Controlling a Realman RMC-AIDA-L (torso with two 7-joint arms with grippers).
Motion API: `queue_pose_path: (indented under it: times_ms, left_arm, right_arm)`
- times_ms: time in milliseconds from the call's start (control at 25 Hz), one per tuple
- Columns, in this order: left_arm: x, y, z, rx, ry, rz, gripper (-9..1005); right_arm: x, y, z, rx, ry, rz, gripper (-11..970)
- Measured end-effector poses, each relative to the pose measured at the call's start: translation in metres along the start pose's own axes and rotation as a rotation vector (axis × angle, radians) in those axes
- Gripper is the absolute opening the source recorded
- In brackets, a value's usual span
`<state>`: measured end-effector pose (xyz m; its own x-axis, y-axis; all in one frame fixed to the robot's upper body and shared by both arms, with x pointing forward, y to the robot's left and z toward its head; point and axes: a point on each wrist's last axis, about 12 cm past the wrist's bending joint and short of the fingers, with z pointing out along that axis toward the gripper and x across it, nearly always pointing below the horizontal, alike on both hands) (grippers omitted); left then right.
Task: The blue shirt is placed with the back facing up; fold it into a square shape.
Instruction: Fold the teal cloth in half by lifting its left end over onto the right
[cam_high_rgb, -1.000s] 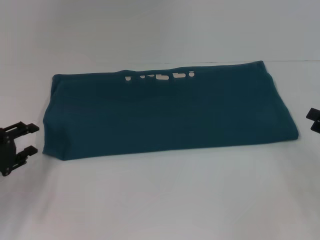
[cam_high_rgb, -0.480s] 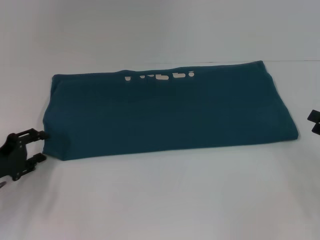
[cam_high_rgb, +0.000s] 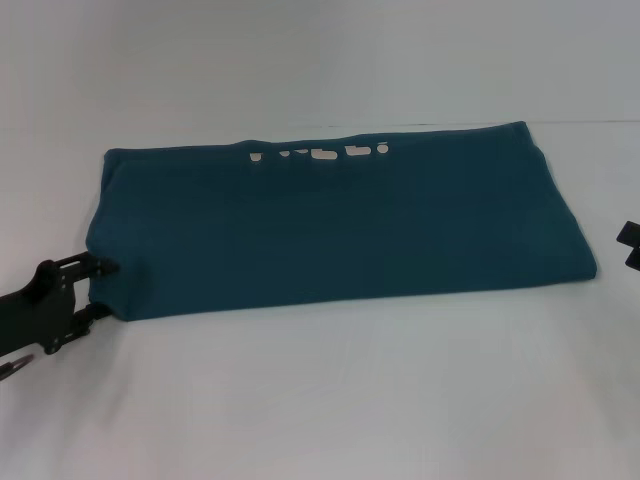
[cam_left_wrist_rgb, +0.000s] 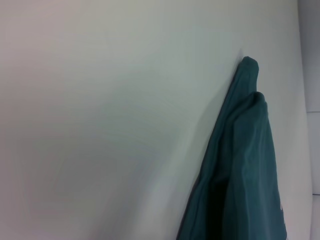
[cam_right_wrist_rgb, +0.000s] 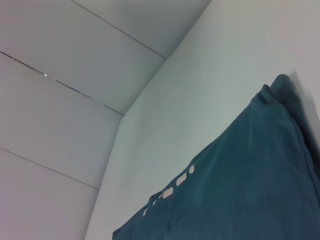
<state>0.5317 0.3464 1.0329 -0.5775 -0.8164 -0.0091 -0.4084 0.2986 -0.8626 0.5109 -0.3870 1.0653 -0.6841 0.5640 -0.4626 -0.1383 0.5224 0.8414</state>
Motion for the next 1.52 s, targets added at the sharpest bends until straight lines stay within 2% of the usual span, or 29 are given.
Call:
queue_pose_path:
  times_ms: [360, 600, 920, 1160, 1520]
  left_arm:
    - [-0.005, -0.015, 0.014, 0.006, -0.003, 0.023, 633]
    - [-0.006, -0.035, 0.013, 0.096, 0.049, 0.089, 633]
    - [0.001, -0.008, 0.001, 0.044, 0.049, 0.046, 632]
    - [0.006, -0.002, -0.005, 0.043, 0.072, 0.038, 633]
    - [0.0, 0.004, -0.008, 0.006, 0.013, 0.024, 632]
  right_arm:
    - [0.0, 0.0, -0.001, 0.001, 0.001, 0.0, 682]
    - [0.0, 0.0, -0.001, -0.002, 0.003, -0.003, 682]
    - [0.0, 0.0, -0.002, -0.001, 0.002, -0.005, 681]
    - [0.0, 0.0, -0.003, -0.002, 0.003, -0.004, 681]
    - [0.001, -0.001, -0.004, 0.0, 0.002, -0.001, 683]
